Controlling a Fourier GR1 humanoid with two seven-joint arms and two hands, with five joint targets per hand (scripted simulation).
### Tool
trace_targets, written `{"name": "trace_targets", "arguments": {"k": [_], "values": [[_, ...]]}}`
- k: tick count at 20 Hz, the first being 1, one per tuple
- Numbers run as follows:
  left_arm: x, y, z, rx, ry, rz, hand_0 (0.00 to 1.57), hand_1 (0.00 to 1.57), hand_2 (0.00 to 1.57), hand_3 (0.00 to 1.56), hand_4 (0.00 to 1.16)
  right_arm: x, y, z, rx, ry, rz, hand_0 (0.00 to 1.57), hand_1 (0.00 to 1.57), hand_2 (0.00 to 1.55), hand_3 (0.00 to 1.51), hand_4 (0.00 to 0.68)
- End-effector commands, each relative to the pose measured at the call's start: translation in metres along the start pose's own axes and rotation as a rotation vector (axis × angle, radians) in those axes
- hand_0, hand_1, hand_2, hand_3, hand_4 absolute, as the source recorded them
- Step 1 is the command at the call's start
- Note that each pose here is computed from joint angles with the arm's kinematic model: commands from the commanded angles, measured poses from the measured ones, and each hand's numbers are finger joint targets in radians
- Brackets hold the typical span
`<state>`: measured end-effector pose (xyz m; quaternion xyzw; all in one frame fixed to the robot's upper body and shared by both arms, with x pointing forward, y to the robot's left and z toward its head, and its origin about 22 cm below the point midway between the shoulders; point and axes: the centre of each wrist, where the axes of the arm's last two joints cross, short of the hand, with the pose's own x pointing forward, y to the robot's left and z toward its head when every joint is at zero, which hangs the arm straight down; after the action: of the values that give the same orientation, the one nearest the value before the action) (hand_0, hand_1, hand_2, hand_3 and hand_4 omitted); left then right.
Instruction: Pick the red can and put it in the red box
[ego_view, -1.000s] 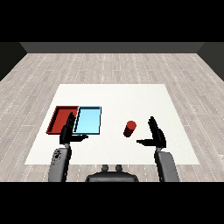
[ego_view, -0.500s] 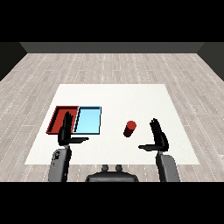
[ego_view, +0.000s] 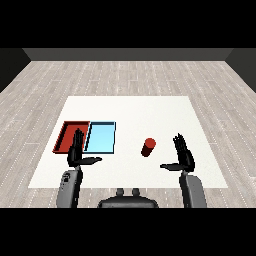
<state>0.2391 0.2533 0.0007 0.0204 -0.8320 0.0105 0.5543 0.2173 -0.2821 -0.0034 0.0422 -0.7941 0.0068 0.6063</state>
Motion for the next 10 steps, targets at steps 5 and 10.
{"name": "trace_targets", "arguments": {"k": [5, 10], "values": [[0.022, -0.002, -0.0178, -0.023, -0.004, 0.000, 0.00, 0.00, 0.00, 0.00, 0.00, -0.023, -0.002, -0.009, -0.014, 0.010, -0.037, 0.00, 0.00, 0.00, 0.00, 0.000], [-0.002, 0.002, -0.0071, -0.006, -0.008, 0.009, 0.00, 0.00, 0.00, 0.00, 0.00, -0.007, 0.013, -0.024, -0.009, 0.021, -0.036, 0.00, 0.00, 0.00, 0.00, 0.000]]}}
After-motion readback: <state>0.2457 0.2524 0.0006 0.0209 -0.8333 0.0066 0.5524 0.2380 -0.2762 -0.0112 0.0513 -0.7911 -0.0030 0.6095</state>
